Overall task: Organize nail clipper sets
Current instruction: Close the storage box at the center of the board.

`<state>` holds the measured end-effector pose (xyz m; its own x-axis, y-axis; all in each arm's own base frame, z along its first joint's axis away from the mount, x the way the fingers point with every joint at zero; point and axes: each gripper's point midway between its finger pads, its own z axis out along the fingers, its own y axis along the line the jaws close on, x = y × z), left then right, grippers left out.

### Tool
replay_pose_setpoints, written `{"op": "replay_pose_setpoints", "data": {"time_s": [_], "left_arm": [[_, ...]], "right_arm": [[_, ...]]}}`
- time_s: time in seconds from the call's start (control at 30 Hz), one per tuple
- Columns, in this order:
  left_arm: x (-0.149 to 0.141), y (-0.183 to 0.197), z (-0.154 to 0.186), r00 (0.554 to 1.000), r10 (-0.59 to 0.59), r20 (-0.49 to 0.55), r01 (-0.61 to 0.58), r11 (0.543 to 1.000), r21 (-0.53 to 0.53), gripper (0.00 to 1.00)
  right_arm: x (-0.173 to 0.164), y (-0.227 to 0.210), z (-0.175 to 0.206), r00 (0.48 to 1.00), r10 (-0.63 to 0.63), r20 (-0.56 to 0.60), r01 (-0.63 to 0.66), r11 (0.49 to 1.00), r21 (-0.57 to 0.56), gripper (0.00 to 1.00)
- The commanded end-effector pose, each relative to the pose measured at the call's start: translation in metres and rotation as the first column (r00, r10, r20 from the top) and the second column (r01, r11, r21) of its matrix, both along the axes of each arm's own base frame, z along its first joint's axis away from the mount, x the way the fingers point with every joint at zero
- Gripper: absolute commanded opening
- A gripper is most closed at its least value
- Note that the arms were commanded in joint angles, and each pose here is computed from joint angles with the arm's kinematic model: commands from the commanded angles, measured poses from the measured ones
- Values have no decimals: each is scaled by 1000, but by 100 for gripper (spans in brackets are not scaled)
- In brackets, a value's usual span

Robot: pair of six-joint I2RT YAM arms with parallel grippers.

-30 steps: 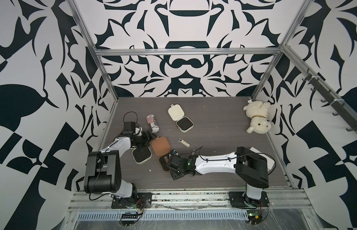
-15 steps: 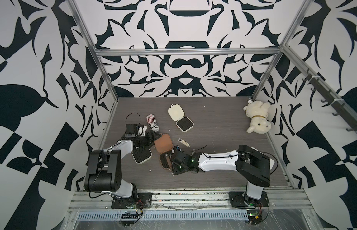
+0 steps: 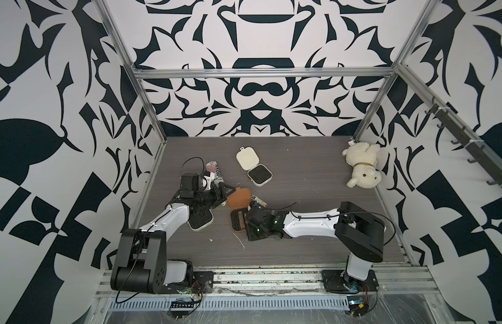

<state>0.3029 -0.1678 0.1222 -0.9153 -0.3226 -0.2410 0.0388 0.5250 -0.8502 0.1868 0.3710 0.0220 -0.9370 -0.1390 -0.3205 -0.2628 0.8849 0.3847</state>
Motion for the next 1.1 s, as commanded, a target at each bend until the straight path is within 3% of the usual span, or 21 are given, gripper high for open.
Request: {"op": "replay_pose_setpoints", "data": {"time_s": [0.0,0.3,0.67,1.07], "left_arm": [[-15,-7,-2,999,-31,-14,31,999,-13,82],[-38,-20,7,997,-79,5,79,997,-28,82],[-59,-37,-11,994,-102,-48,103,995,15,81],[-67,-44,-55,986,-63,-157,82,989,120,64]], "right_arm": [[2,-23,-5,1000,-30,-9,29,998,-57,21],[18,-41,-3,997,-81,-13,80,996,-41,21],[45,-55,6,992,-125,-15,125,992,-12,21],[74,-29,10,996,-88,-33,88,996,16,21]]}}
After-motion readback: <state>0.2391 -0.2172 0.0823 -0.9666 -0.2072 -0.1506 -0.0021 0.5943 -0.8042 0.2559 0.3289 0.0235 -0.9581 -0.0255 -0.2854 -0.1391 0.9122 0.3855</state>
